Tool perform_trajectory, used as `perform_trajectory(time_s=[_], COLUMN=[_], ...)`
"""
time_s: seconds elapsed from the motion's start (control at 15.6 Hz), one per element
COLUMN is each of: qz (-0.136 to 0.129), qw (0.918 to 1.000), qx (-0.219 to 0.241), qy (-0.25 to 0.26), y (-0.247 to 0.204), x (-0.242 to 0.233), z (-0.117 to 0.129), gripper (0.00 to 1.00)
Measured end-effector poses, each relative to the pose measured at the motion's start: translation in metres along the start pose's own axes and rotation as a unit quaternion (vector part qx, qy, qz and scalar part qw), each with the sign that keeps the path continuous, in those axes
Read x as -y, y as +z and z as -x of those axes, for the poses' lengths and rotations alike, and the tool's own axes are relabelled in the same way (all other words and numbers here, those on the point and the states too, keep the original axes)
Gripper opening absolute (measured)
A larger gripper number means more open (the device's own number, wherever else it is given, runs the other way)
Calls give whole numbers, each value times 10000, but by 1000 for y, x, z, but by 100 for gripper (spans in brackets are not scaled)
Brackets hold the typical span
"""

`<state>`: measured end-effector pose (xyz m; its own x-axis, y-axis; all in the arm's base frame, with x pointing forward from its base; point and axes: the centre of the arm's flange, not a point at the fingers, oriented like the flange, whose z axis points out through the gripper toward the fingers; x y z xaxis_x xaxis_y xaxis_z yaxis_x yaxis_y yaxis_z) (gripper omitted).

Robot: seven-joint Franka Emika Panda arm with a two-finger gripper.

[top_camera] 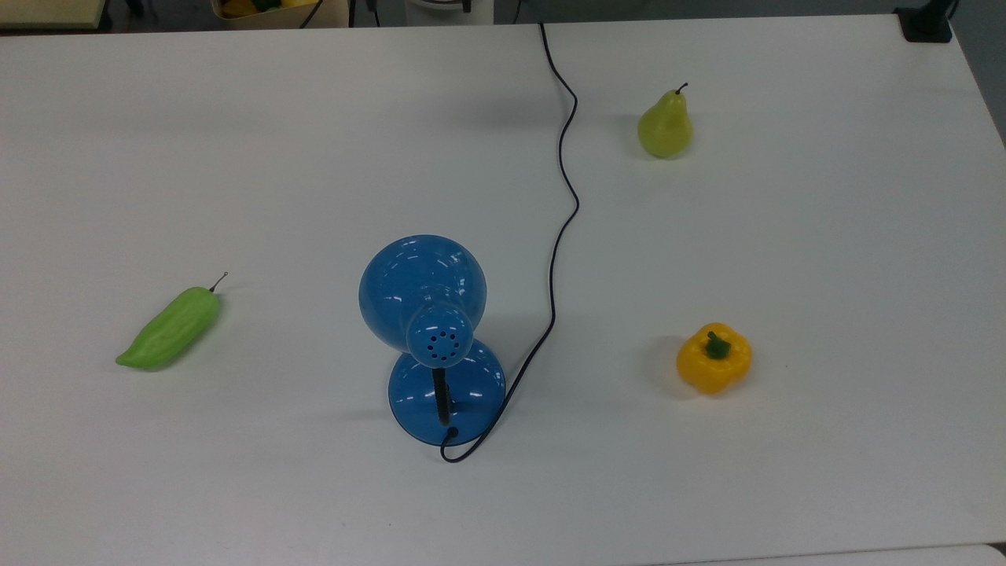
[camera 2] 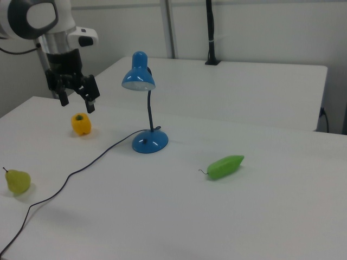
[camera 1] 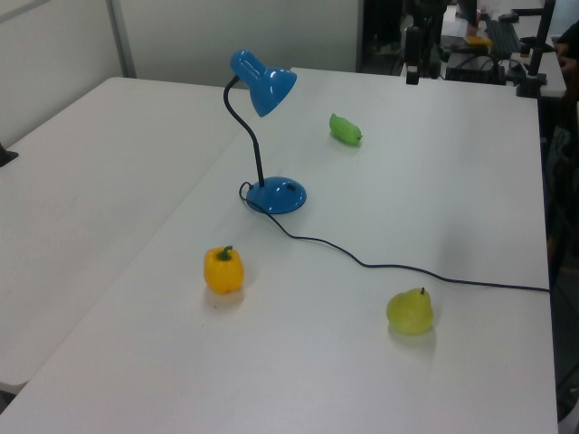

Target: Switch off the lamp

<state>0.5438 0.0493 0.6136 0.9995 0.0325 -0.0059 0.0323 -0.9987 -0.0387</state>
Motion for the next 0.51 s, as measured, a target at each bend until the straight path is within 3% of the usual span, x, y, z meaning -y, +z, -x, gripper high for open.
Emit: perform_trajectory(time_s=[0.26, 0.51], qz=[-89, -108], qw=[9999, 9986], qx=[-68, -523], qy=[-3, -48], y=[-13, -16], x=[3, 3], z=[1, -13], gripper=[100, 100])
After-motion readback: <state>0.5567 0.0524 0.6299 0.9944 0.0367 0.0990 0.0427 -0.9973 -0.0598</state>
